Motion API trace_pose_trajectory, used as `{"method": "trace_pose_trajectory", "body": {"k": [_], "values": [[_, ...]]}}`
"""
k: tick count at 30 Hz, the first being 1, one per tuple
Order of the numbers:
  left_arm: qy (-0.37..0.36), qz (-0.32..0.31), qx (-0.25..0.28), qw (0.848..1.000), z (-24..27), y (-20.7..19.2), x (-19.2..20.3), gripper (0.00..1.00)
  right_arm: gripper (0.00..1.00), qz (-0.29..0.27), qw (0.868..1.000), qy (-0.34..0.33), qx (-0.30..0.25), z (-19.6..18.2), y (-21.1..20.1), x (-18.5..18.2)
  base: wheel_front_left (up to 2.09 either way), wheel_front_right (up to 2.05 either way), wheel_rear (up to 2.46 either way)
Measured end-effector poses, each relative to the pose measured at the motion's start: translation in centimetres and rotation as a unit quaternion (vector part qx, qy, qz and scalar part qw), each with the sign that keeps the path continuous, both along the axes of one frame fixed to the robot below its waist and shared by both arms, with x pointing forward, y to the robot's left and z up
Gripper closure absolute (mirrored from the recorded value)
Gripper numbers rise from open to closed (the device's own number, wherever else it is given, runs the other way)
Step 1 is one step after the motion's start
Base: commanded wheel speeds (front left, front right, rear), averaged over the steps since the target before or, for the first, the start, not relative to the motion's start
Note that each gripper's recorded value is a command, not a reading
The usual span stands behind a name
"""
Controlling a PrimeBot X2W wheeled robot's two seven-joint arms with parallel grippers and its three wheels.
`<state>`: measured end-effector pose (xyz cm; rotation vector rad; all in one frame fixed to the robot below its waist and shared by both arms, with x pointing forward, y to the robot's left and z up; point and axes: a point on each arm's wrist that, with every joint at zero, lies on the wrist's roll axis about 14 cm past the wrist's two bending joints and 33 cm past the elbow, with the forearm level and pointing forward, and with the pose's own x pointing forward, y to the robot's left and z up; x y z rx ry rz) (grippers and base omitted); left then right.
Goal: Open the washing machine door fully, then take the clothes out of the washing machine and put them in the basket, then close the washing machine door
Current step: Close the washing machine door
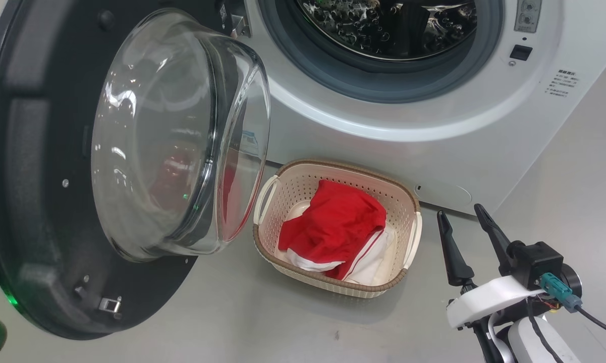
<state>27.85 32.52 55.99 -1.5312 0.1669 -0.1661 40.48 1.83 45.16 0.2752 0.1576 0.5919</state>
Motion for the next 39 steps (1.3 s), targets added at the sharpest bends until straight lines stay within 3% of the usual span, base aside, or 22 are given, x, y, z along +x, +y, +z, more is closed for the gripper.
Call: {"method": "trace_pose_trajectory", "body": {"k": [9, 18, 31, 39], "values": [[-0.019, -0.090, 0.008, 0.996, 0.7, -4.1, 0.5, 1.00, 0.00, -0.015, 1.000, 0.001, -0.002, -0.1, -0.9, 0.2, 0.00, 0.00, 0.00], [-0.053, -0.184, 0.000, 0.982, 2.0, -8.8, 0.9, 1.00, 0.00, -0.029, 1.000, 0.002, 0.001, -0.2, -1.7, 0.3, 0.00, 0.00, 0.00], [-0.076, -0.249, -0.026, 0.965, 2.4, -12.5, 2.7, 1.00, 0.00, -0.069, 0.998, 0.005, 0.015, 0.2, -3.8, 0.9, 0.00, 0.00, 0.00], [-0.079, -0.307, -0.051, 0.947, 2.0, -15.8, 4.1, 1.00, 0.00, -0.103, 0.994, 0.007, 0.016, 0.0, -5.9, 1.4, 0.00, 0.00, 0.00]]}}
